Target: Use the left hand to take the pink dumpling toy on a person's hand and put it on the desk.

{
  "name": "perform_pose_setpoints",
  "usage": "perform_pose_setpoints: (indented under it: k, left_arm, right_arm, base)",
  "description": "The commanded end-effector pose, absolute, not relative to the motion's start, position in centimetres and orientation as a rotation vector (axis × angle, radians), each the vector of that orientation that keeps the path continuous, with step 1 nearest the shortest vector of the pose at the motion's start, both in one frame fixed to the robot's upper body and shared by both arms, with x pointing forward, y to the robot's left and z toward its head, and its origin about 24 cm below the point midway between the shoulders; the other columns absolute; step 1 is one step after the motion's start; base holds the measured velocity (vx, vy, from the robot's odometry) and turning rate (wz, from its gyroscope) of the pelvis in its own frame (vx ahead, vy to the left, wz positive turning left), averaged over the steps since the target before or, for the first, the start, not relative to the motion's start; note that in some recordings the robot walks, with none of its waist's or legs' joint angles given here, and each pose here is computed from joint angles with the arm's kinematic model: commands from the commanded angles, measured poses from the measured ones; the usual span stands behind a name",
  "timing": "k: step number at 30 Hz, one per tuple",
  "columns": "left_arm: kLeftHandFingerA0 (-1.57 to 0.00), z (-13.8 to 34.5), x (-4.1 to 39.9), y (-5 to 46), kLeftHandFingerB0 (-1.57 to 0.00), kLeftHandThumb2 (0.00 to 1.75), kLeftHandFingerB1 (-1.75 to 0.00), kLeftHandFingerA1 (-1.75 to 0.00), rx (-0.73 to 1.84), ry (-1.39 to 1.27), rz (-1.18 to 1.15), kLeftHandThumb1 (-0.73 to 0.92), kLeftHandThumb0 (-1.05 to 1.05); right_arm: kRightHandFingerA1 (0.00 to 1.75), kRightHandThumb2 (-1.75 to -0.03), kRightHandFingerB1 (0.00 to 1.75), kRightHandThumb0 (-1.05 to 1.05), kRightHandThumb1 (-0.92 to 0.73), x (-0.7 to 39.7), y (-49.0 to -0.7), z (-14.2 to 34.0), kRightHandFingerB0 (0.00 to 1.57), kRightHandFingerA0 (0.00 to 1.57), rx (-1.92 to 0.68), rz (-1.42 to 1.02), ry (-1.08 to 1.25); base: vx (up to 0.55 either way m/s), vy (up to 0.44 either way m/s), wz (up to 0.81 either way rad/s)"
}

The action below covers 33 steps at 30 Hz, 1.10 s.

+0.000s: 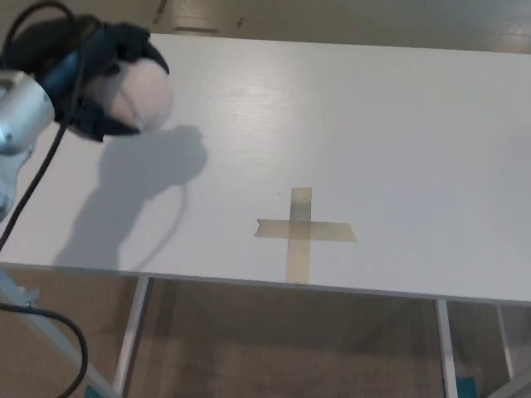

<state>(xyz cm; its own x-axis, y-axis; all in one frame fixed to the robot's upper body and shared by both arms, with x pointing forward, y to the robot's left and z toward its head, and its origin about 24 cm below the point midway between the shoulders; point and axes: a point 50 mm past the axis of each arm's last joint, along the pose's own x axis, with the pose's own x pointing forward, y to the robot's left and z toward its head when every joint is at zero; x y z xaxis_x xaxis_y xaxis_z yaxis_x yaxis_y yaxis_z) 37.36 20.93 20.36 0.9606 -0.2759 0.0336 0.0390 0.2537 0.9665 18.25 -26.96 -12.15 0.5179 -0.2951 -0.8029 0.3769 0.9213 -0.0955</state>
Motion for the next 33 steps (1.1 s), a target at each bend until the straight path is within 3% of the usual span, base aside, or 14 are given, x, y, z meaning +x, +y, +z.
perform_pose_setpoints:
  k: [1, 4, 5, 9, 11, 14, 15, 16, 17, 18, 19, 21, 24, 33]
  left_arm:
    - [-0.79, 17.0, 37.2, 21.3, -0.82, 0.64, -0.53, -1.33, 1.374, -0.121, -0.248, 0.75, -0.25]
    - [-0.75, 15.3, 37.1, 21.2, -0.76, 0.64, -0.49, -1.34, 1.386, -0.083, -0.267, 0.76, -0.28]
    - [-0.74, 14.4, 37.0, 21.2, -0.64, 0.63, -0.43, -1.34, 1.383, -0.065, -0.279, 0.75, -0.25]
    - [-0.71, 12.5, 36.5, 20.9, -0.82, 0.63, -0.53, -1.36, 1.362, -0.034, -0.311, 0.74, -0.21]
    - [-0.71, 11.9, 36.5, 20.8, -0.82, 0.63, -0.53, -1.36, 1.357, -0.028, -0.321, 0.74, -0.21]
    - [-0.69, 11.3, 36.2, 20.6, -0.65, 0.62, -0.44, -1.32, 1.342, -0.018, -0.338, 0.71, -0.22]
    - [-0.35, 11.0, 36.1, 20.6, -0.06, 0.71, -0.23, -0.46, 1.331, 0.009, -0.358, 0.48, -0.47]
    - [-0.35, 10.9, 36.1, 20.7, -0.06, 0.71, -0.23, -0.46, 1.327, 0.029, -0.371, 0.48, -0.47]
    - [0.00, 10.8, 36.1, 20.8, 0.00, 0.67, -0.03, -0.17, 1.335, 0.059, -0.385, 0.48, -0.56]
    - [0.00, 10.8, 36.1, 20.8, 0.00, 0.67, -0.03, -0.17, 1.341, 0.078, -0.394, 0.48, -0.56]
    - [0.00, 10.9, 36.2, 20.8, 0.00, 0.57, -0.01, 0.00, 1.352, 0.105, -0.402, 0.50, -0.68]
    - [0.00, 11.2, 36.3, 20.8, 0.00, 0.57, -0.01, 0.00, 1.364, 0.137, -0.409, 0.50, -0.68]
    - [0.00, 12.2, 36.4, 20.7, 0.00, 0.58, -0.10, 0.00, 1.348, 0.137, -0.392, 0.48, -0.89]
    - [0.00, 14.4, 36.1, 20.7, 0.00, 0.58, -0.12, 0.00, 1.299, 0.109, -0.373, 0.50, -0.88]
  right_arm:
    - [0.45, -0.59, 0.47, -0.21, -0.65, 17.8, -27.2, -12.3, 0.61, 0.59, 0.094, -0.415, 0.958]
    - [0.45, -0.59, 0.49, -0.21, -0.65, 17.8, -27.1, -12.3, 0.63, 0.59, 0.099, -0.409, 0.952]
    - [0.45, -0.59, 0.49, -0.20, -0.65, 17.8, -27.1, -12.3, 0.63, 0.59, 0.100, -0.407, 0.952]
    - [0.45, -0.59, 0.49, -0.20, -0.65, 17.9, -27.0, -12.3, 0.63, 0.59, 0.103, -0.409, 0.952]
    - [0.45, -0.59, 0.49, -0.20, -0.65, 17.9, -27.1, -12.3, 0.63, 0.59, 0.098, -0.412, 0.952]
    - [0.45, -0.58, 0.48, -0.20, -0.65, 17.9, -27.0, -12.3, 0.62, 0.60, 0.089, -0.406, 0.953]
    - [0.45, -0.58, 0.48, -0.21, -0.65, 18.0, -27.0, -12.3, 0.62, 0.60, 0.089, -0.403, 0.952]
    - [0.45, -0.58, 0.48, -0.21, -0.65, 18.0, -27.0, -12.3, 0.62, 0.60, 0.090, -0.401, 0.952]
    - [0.45, -0.58, 0.48, -0.22, -0.64, 18.0, -27.0, -12.3, 0.62, 0.60, 0.090, -0.400, 0.952]
    - [0.45, -0.58, 0.48, -0.22, -0.64, 18.0, -27.0, -12.3, 0.62, 0.60, 0.091, -0.399, 0.952]
    - [0.45, -0.58, 0.48, -0.22, -0.64, 18.0, -27.0, -12.3, 0.62, 0.60, 0.092, -0.401, 0.951]
    - [0.45, -0.58, 0.48, -0.22, -0.64, 18.0, -27.0, -12.2, 0.62, 0.60, 0.094, -0.404, 0.950]
    - [0.45, -0.58, 0.48, -0.21, -0.64, 18.0, -27.1, -12.2, 0.62, 0.59, 0.098, -0.404, 0.952]
    - [0.45, -0.59, 0.47, -0.21, -0.65, 17.8, -27.1, -12.3, 0.60, 0.60, 0.104, -0.408, 0.961]
  base:
    - [0.00, 0.000, 0.00]
    - [0.00, 0.000, 0.00]
    - [0.00, 0.000, 0.00]
    - [0.00, 0.000, 0.00]
    - [0.00, 0.000, 0.00]
    - [0.00, 0.000, 0.00]
    - [0.00, 0.000, 0.00]
    - [0.00, 0.000, 0.00]
    - [0.00, 0.000, 0.00]
    - [0.00, 0.000, 0.00]
    - [0.00, 0.000, 0.00]
    - [0.00, 0.000, 0.00]
    - [0.00, 0.000, 0.00]
    - [0.00, 0.000, 0.00]
